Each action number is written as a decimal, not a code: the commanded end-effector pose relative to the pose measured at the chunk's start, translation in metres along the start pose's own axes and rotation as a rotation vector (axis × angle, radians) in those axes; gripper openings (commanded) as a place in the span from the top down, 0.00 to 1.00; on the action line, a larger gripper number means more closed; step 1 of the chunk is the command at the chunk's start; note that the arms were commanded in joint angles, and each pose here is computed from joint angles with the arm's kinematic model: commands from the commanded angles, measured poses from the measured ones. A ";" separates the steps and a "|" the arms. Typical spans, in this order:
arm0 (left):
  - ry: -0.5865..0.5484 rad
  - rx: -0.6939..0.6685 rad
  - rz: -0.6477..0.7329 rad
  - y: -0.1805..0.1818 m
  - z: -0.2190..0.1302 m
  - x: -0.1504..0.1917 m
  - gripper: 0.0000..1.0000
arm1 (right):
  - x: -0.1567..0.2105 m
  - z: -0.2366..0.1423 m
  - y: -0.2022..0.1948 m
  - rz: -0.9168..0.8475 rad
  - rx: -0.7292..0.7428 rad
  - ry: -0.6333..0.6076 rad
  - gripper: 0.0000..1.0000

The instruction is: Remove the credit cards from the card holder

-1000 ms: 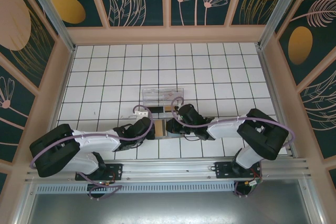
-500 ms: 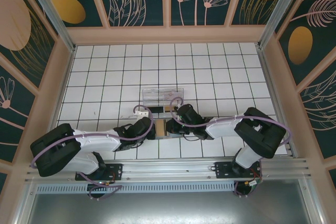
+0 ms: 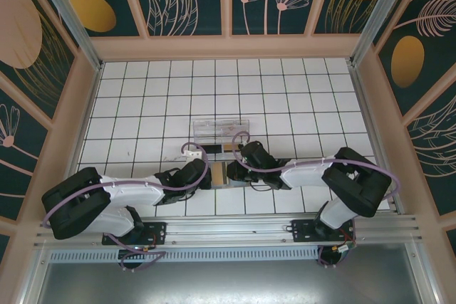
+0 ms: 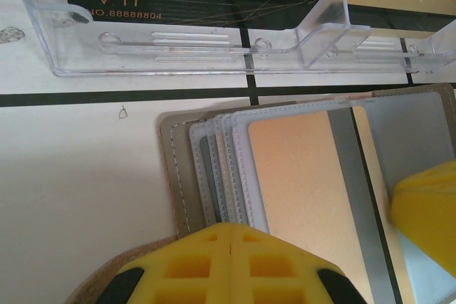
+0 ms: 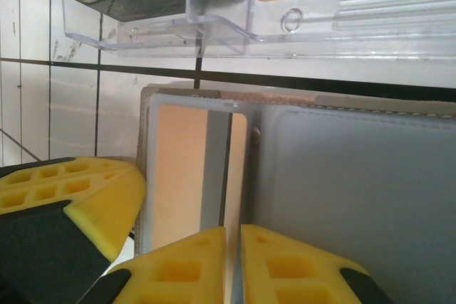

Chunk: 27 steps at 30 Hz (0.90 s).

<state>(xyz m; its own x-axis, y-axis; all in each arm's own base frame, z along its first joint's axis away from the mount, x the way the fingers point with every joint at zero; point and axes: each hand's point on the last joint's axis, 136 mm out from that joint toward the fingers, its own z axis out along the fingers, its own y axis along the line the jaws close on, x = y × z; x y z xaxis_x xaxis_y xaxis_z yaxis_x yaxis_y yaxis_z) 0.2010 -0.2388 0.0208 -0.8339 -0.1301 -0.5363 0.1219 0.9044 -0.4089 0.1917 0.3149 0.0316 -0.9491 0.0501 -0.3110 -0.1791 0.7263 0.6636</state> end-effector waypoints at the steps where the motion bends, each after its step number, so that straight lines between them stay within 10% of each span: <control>1: 0.053 -0.021 0.012 0.008 0.003 0.013 1.00 | -0.001 0.006 0.005 -0.009 -0.008 0.004 0.84; 13: 0.062 -0.011 0.011 0.006 0.004 0.014 1.00 | 0.000 0.008 0.015 -0.008 -0.062 0.016 0.79; 27: 0.077 -0.032 0.011 0.011 0.006 0.019 1.00 | -0.002 -0.003 -0.007 0.022 -0.015 -0.006 1.00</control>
<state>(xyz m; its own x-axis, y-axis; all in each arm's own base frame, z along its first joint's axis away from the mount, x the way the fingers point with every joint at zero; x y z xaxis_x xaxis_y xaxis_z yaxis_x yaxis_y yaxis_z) 0.2012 -0.2428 0.0201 -0.8361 -0.1310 -0.5327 0.1277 0.8979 -0.4212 0.1931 0.3161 0.0294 -0.9536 0.0554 -0.2960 -0.1709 0.7099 0.6833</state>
